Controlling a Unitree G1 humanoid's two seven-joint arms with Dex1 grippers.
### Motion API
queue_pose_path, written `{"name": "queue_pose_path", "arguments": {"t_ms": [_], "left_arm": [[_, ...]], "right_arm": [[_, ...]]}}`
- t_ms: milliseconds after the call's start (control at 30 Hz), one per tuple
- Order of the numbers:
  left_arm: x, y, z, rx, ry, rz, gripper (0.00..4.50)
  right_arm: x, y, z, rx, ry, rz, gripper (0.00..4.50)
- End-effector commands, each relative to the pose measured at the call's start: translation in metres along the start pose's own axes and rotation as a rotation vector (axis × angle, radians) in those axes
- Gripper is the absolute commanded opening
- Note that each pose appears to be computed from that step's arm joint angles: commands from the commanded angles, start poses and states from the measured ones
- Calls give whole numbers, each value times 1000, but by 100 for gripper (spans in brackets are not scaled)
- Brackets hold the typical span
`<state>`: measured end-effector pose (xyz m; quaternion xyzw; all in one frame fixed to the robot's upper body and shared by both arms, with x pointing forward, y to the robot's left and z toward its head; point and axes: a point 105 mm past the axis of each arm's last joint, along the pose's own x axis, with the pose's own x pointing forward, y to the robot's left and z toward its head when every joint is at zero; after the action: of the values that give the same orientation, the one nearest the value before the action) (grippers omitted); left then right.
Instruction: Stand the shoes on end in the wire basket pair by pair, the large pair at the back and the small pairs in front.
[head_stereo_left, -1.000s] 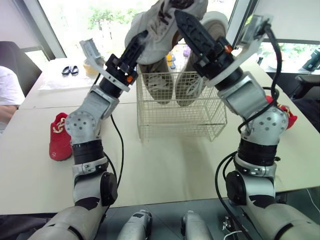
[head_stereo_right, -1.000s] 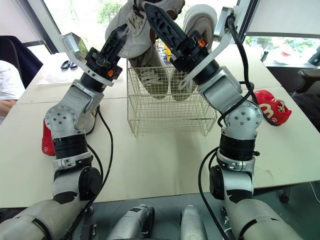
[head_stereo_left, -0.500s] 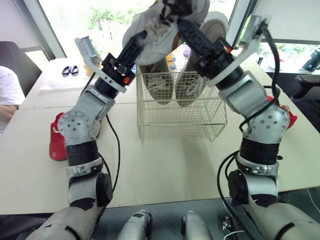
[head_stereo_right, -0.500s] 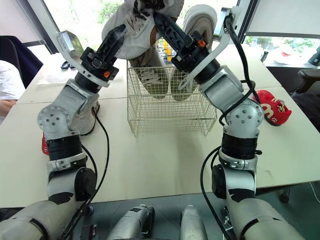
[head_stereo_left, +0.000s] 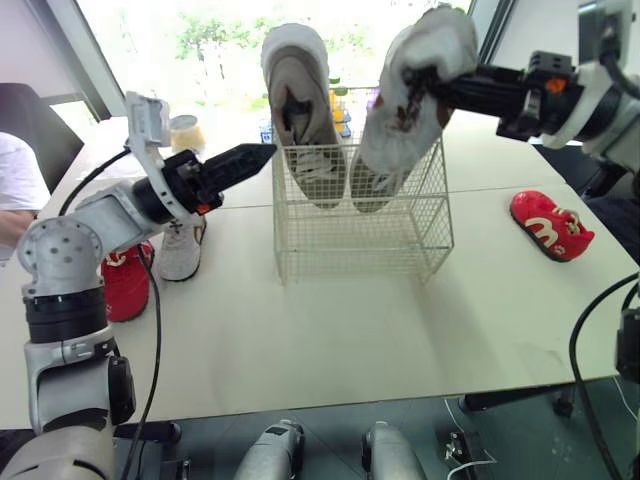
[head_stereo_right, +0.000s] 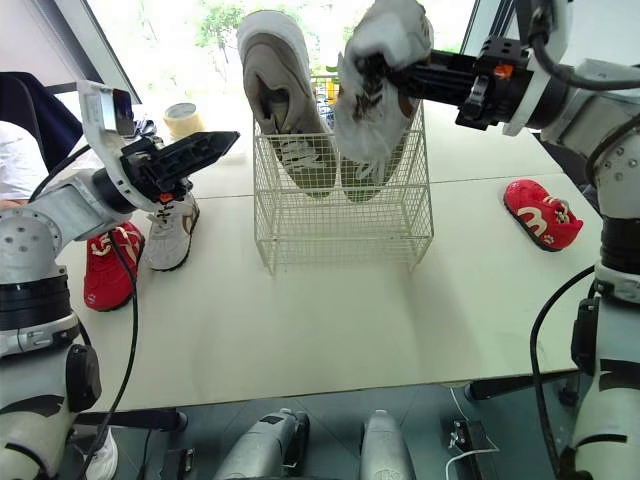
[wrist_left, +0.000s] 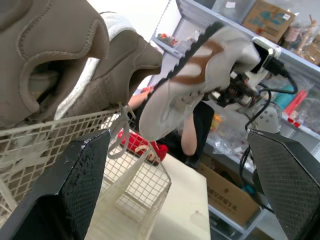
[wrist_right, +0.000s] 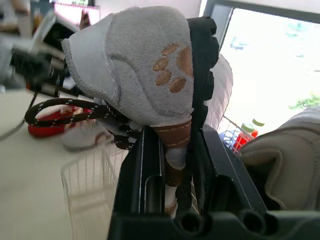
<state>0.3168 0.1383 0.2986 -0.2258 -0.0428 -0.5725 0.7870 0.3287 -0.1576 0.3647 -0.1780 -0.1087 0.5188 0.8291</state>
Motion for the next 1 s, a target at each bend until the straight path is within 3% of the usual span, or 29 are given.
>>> {"name": "queue_pose_path", "arguments": {"t_ms": [33,233,633,667,700,867,900,1000], "left_arm": [[-1,-8,5,50,-15,-33,446],[1,-8,2,57,-25,-28,446],[-1,-14,-2,59,-12,-14,446],[-1,-14,-2,61,-9,-11,450],[-1,-13,-2,62,-7,-8,450],[-2,-10,1,75,-17,11,450],[-2,-10,2,77,-23,13,450],[-3,-10,2,82,-26,21,450]], "right_arm": [[-2,-8,2,-148,43,34,28],[1,-24,-43,-159,141,48,28],[-3,-35,-88,-35,181,18,28],[-3,-33,-89,-26,174,21,130],[-3,-32,-89,-23,169,25,163],[-8,-30,-87,-37,155,-10,420],[-11,-30,-86,-55,159,-22,447],[-19,-27,-76,-97,150,-60,447]]}}
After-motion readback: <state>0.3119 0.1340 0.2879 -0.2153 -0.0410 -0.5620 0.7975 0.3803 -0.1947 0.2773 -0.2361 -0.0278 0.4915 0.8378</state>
